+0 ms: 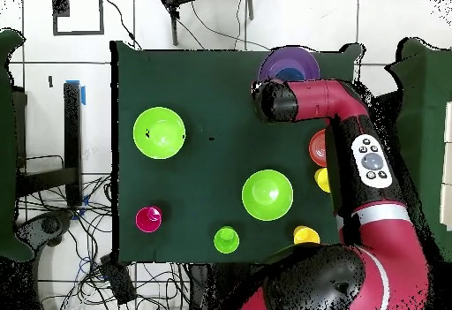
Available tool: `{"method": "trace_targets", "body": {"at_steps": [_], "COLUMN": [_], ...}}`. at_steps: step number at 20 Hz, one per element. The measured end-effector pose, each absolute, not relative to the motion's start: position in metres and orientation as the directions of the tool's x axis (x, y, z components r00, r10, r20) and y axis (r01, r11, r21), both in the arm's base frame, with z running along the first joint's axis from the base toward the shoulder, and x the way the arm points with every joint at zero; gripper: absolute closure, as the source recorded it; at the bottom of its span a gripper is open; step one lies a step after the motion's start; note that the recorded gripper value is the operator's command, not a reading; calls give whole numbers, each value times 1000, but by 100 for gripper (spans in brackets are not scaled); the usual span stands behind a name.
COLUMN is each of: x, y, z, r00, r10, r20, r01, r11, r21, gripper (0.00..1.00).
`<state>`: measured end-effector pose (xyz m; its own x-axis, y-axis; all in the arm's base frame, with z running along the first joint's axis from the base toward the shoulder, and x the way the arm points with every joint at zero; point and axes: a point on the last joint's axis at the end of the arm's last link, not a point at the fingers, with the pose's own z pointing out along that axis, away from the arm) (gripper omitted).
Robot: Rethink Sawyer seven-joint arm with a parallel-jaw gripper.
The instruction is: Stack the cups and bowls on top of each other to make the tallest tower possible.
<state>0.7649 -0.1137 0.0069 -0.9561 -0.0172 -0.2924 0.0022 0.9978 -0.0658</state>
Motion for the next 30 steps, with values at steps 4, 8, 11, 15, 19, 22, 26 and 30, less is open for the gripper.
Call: {"method": "trace_targets", "body": {"at_steps": [4, 8, 11, 15, 19, 22, 26, 30], "x": [763, 762, 762, 763, 761, 760, 760, 758], "y": [-113, -113, -112, -112, -112, -111, -111, -109], "z": [6, 6, 5, 5, 4, 3, 2, 1], "r00": [-957, -957, -955, -950, -947, -946, -945, -943], "r10": [-20, -22, -24, -26, -29, -30, -31, -37], "r20": [-289, -290, -295, -311, -320, -323, -327, -330], "r01": [0, -2, -3, -5, -7, -8, -8, -12], "r11": [998, 998, 998, 998, 998, 998, 998, 997], "r21": [-68, -69, -69, -69, -69, -69, -70, -77], "gripper": [100, 100, 100, 100, 100, 100, 100, 100]}}
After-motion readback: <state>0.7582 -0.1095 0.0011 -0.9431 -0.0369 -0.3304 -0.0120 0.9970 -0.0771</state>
